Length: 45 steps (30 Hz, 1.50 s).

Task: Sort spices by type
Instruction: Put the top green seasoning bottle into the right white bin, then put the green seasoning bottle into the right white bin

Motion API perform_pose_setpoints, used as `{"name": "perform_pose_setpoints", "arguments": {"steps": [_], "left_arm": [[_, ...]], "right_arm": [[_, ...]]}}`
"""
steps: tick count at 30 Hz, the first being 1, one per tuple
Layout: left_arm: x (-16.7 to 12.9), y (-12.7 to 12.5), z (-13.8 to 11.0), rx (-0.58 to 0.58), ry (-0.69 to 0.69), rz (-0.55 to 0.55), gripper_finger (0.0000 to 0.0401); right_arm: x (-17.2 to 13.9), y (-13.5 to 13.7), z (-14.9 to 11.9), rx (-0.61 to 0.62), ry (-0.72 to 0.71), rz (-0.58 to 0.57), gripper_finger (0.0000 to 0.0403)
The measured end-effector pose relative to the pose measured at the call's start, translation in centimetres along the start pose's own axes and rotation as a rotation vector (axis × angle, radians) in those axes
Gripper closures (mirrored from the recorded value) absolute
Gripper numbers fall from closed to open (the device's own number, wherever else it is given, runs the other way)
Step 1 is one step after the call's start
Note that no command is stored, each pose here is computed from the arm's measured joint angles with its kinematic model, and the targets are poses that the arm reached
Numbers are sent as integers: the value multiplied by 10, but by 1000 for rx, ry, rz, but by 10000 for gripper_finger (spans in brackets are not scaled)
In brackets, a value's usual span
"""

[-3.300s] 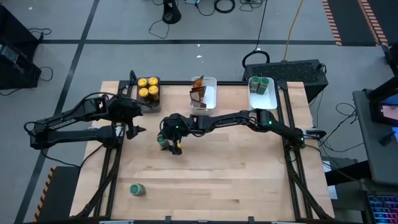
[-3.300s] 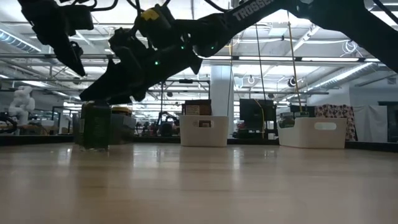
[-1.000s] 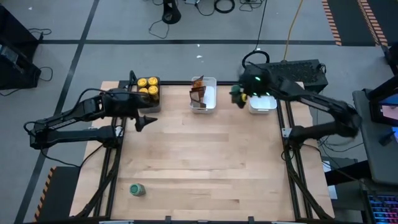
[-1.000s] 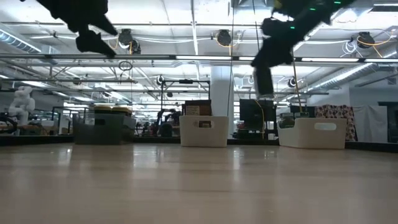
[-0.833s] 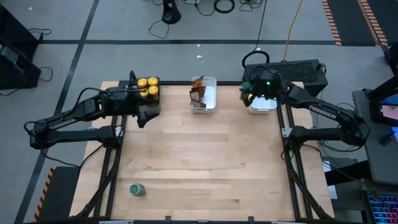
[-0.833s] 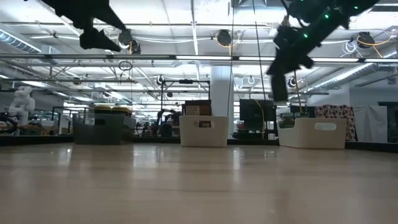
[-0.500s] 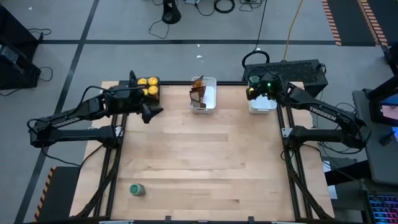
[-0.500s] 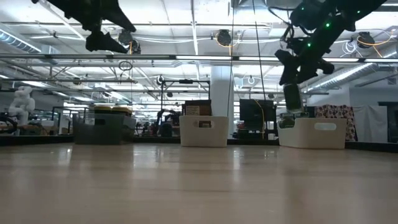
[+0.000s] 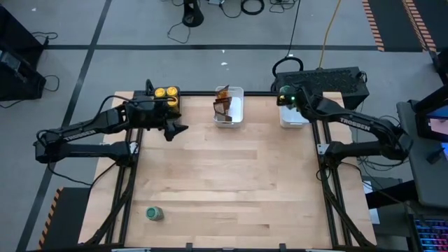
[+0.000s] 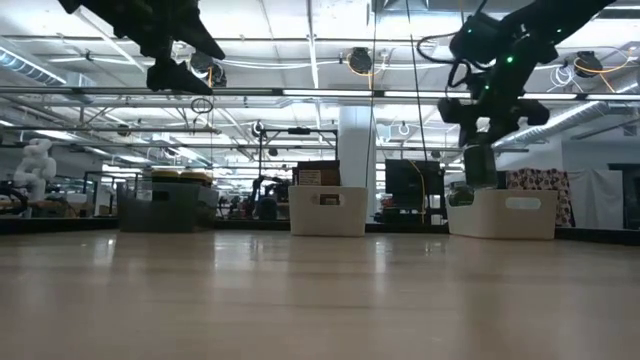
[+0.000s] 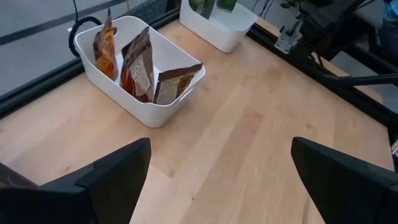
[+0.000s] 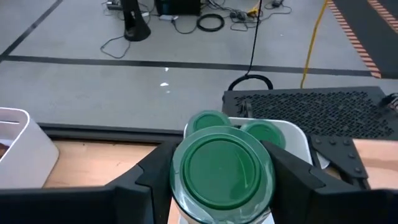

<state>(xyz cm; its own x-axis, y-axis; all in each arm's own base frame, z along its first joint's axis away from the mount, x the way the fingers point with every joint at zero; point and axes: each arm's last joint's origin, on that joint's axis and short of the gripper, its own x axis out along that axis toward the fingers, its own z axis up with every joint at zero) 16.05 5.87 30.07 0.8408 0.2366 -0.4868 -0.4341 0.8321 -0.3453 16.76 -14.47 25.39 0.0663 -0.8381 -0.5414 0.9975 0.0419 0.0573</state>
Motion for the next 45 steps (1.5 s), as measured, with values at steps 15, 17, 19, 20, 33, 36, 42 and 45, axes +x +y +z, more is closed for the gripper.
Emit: {"name": "perform_pose_setpoints", "arguments": {"steps": [15, 17, 19, 20, 33, 36, 42, 45], "left_arm": [[0, -2, -1, 7, 36, -81, 12], [0, -2, -2, 7, 38, -86, 12], [0, -2, -1, 7, 39, -89, 12], [0, -2, -2, 7, 39, -89, 12], [0, -3, -2, 5, 40, -93, 12], [0, -4, -2, 13, 43, -100, 12], [0, -8, -4, 29, 52, -121, 12], [0, -9, -4, 32, 56, -128, 12]], "right_arm": [[30, 24, -32, 63, 14, -161, 216], [35, 26, -37, 72, 24, -174, 219], [39, 28, -40, 78, 31, -186, 221], [40, 29, -41, 81, 33, -189, 221], [50, 36, -46, 103, 18, -185, 208], [50, 36, -46, 104, 23, -179, 195], [50, 36, -46, 91, 19, -182, 175], [50, 36, -46, 89, 21, -182, 167]]}}
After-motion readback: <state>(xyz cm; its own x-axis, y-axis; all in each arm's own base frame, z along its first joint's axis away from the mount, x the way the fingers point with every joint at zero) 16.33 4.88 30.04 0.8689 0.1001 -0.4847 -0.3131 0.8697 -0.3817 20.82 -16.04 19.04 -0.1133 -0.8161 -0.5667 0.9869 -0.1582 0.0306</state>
